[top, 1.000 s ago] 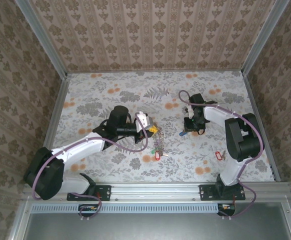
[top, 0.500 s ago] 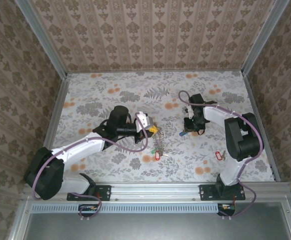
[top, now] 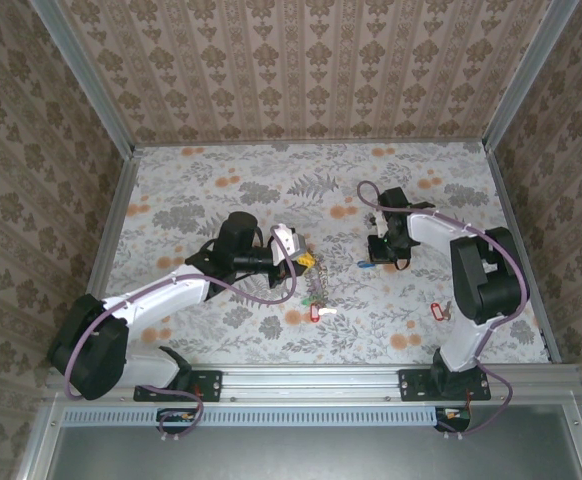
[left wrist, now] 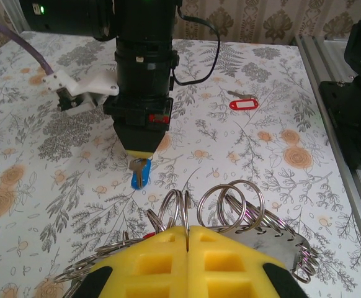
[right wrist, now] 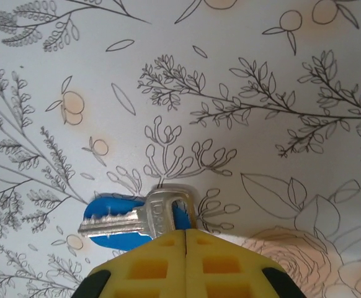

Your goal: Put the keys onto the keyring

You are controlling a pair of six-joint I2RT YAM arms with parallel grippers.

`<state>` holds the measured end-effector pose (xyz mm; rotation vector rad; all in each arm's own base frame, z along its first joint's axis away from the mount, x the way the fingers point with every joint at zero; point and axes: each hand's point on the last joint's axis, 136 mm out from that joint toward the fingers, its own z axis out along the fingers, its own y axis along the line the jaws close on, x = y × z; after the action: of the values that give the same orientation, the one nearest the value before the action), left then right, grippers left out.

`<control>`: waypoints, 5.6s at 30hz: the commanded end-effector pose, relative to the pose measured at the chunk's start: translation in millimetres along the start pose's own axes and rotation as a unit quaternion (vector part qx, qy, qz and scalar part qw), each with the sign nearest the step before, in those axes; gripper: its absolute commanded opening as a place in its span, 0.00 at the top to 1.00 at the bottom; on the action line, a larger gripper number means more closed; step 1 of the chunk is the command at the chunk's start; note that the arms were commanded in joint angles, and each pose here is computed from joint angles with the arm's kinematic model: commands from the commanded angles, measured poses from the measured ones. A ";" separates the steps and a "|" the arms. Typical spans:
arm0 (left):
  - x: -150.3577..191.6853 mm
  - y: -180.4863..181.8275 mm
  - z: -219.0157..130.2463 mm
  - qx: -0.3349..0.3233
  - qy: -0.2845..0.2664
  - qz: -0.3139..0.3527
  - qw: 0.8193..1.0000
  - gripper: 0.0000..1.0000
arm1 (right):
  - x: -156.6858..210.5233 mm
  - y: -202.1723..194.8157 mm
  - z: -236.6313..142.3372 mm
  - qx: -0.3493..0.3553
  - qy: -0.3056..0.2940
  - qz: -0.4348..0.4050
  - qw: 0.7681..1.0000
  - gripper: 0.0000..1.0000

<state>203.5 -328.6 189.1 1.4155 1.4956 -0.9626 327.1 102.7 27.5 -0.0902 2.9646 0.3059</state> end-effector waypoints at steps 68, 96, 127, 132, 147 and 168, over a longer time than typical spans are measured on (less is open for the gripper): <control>-25.4 -0.9 10.0 0.009 -0.055 0.004 0.998 1.00 | 25.1 182.8 -164.6 -0.181 -0.417 -0.494 0.741 1.00; -23.8 -0.8 15.5 0.014 -0.079 0.013 0.997 1.00 | 10.1 158.8 -152.5 -0.127 -0.365 -0.422 0.820 0.96; -17.1 2.4 16.4 0.001 -0.081 0.013 0.997 1.00 | 13.1 151.5 -164.2 -0.098 -0.367 -0.449 0.809 0.74; -17.8 2.2 16.3 0.001 -0.082 0.014 0.997 1.00 | 33.9 162.1 -155.2 -0.122 -0.361 -0.537 0.753 0.74; -18.4 -3.6 15.2 0.014 -0.085 0.015 0.996 1.00 | 29.4 170.0 -141.0 -0.165 -0.335 -0.566 0.735 0.77; -19.4 -4.7 14.3 0.016 -0.087 0.018 0.996 1.00 | 28.6 174.6 -137.7 -0.203 -0.331 -0.559 0.733 0.92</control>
<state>207.4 -346.7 189.1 1.3390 1.3904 -1.0318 263.1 236.8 175.9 -1.3867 1.7060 0.5619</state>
